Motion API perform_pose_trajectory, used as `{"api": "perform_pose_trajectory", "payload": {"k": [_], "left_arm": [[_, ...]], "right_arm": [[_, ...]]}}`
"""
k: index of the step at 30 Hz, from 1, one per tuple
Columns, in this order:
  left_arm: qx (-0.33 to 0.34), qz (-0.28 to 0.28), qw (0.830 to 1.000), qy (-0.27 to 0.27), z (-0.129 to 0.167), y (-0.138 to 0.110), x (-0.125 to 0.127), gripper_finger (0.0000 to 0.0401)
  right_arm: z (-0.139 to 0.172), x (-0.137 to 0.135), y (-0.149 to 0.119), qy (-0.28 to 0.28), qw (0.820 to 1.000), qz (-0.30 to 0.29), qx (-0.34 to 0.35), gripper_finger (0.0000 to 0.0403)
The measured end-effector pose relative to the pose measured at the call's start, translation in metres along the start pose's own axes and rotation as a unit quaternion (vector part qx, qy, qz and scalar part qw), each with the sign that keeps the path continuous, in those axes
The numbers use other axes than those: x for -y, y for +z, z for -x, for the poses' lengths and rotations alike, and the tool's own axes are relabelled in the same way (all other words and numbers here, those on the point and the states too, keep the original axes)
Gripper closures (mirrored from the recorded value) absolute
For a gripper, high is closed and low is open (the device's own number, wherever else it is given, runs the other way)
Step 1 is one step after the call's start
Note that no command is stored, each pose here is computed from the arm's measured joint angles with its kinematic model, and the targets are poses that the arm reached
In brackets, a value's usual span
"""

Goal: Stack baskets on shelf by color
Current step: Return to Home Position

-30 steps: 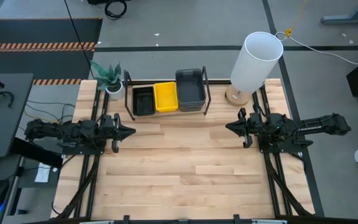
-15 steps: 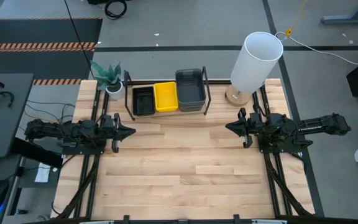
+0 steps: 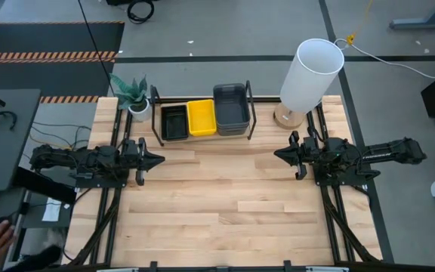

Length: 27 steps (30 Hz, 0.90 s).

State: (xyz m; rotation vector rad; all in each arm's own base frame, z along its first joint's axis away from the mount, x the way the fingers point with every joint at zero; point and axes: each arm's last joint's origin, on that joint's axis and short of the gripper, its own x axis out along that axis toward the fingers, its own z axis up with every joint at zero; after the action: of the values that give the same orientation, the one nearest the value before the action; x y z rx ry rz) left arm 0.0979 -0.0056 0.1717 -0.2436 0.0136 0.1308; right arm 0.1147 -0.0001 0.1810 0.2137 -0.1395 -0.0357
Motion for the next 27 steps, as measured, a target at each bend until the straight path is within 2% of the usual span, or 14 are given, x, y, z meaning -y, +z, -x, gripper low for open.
{"api": "perform_pose_trajectory", "payload": {"k": [11, 21, 27], "left_arm": [[0.0, 0.0, 1.0, 0.0, 0.0, 0.0001, 0.0, 0.0365], [0.0, 0.0, 1.0, 0.0, 0.0, 0.0001, 0.0, 0.0378], [0.0, 0.0, 1.0, 0.0, 0.0, 0.0001, 0.0, 0.037]], "right_arm": [[0.0, 0.0, 0.0, 0.0, 1.0, 0.001, 0.0, 0.0377], [0.0, 0.0, 0.0, 0.0, 1.0, 0.001, 0.0, 0.0377], [0.0, 0.0, 0.0, 0.0, 1.0, 0.001, 0.0, 0.0377]]}}
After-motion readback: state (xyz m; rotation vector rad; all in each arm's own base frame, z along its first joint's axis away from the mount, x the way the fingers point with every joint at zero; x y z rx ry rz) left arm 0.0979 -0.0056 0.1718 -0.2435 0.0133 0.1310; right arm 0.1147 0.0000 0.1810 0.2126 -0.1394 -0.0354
